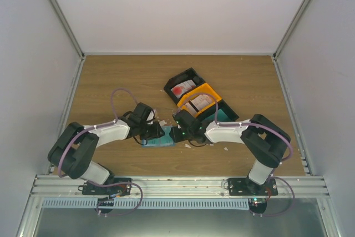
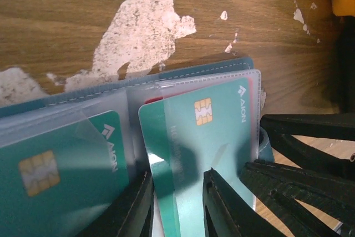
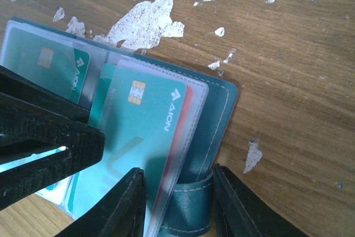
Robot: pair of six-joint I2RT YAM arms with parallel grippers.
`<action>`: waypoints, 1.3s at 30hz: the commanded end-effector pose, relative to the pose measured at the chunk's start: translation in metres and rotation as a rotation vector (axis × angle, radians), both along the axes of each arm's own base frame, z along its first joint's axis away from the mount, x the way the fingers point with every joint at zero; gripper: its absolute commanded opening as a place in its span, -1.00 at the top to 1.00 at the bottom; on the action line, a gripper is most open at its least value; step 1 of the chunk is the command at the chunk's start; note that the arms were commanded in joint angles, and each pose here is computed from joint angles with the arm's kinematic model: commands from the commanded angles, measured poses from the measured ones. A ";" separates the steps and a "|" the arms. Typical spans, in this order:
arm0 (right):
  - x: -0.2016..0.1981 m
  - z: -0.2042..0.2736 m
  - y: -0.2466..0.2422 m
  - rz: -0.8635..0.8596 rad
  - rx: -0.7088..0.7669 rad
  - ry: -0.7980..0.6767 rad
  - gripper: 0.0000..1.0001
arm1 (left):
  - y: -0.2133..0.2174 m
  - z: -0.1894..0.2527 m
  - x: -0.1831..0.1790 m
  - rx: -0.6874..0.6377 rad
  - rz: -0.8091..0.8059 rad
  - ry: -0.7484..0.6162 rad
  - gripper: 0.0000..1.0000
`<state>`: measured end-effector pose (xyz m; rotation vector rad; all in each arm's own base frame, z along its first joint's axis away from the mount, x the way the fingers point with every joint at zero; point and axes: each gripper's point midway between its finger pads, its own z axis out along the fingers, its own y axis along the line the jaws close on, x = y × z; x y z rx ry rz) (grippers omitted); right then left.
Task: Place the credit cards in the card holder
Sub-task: Insert the credit card into the card holder, then turn over the card slot in the card holder.
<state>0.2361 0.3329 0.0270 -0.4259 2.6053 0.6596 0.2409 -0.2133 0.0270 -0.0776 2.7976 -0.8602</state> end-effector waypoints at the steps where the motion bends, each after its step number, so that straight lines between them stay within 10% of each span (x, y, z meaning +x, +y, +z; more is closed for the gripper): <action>1: 0.002 0.001 0.007 0.042 0.045 -0.009 0.33 | -0.016 0.007 0.007 -0.033 -0.091 -0.062 0.46; 15: 0.011 0.008 -0.001 0.043 -0.013 -0.070 0.28 | -0.033 0.025 0.012 -0.006 -0.202 -0.184 0.51; 31: 0.001 0.016 -0.016 -0.017 -0.150 -0.069 -0.05 | 0.049 0.059 0.006 0.146 0.163 -0.246 -0.62; 39: 0.003 0.036 0.013 -0.011 -0.201 -0.150 0.08 | 0.057 0.044 -0.009 0.025 0.180 -0.184 -0.16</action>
